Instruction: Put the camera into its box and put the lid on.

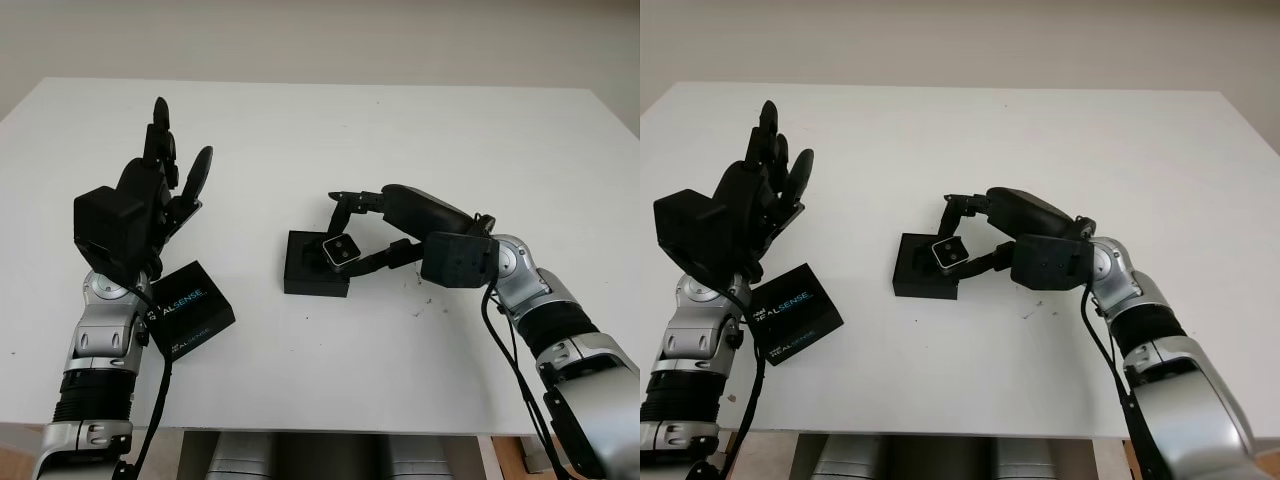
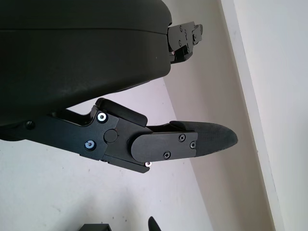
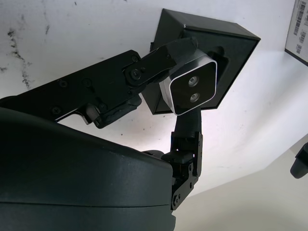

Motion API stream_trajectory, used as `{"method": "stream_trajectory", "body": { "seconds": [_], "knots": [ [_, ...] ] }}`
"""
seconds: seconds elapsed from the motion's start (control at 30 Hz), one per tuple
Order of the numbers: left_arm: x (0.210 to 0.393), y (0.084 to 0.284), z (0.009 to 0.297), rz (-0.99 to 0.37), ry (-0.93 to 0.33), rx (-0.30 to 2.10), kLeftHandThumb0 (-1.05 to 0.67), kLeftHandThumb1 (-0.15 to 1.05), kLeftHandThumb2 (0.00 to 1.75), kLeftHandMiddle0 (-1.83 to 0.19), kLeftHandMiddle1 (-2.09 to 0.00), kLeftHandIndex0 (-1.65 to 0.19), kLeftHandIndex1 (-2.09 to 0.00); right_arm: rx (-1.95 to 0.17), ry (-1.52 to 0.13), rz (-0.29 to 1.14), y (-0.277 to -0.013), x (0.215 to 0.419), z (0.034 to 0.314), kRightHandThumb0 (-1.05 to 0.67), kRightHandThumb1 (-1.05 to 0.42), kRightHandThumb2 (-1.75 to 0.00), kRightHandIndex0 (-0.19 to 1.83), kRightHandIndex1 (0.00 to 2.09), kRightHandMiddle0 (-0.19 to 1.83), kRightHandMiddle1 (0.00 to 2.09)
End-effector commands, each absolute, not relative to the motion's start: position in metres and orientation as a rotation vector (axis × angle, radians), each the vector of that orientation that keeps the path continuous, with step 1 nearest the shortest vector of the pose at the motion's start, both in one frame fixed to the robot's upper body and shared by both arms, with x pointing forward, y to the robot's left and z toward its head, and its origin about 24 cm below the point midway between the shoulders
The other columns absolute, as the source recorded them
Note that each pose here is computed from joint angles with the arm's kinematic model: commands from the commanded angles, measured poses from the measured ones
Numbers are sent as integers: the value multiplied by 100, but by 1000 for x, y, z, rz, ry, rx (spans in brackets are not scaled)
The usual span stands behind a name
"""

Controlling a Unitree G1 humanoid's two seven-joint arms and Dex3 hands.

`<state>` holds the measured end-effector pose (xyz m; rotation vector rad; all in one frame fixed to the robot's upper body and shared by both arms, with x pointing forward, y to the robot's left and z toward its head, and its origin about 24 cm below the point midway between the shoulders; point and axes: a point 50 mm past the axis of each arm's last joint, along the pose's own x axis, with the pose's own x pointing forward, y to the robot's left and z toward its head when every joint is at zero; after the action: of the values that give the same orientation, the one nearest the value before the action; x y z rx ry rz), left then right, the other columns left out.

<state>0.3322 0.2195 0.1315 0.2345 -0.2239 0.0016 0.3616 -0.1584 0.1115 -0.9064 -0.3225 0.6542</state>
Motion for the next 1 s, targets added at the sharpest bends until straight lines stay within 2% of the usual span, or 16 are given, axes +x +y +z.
{"method": "stream_trajectory", "body": {
  "seconds": [0.0, 0.3, 0.67, 0.97],
  "knots": [
    [333, 218, 137, -6, -249, 237, -73, 105, 46, 19, 0, 19, 0, -864, -323, 632, -157, 361, 110, -44, -92, -5, 30, 10, 45, 149],
    [332, 219, 136, -2, -243, 255, -73, 105, 46, 19, 0, 19, 0, -676, -238, 574, -150, 360, 97, -43, -92, -5, 28, 8, 42, 150],
    [330, 220, 134, -4, -233, 268, -73, 105, 47, 19, 0, 19, 0, -554, -190, 523, -148, 354, 89, -47, -94, -6, 24, 6, 39, 153],
    [328, 222, 134, 0, -231, 280, -71, 105, 48, 19, 0, 19, 0, -451, -209, 423, -139, 343, 88, -45, -95, -6, 25, 6, 34, 162]
  ]
}}
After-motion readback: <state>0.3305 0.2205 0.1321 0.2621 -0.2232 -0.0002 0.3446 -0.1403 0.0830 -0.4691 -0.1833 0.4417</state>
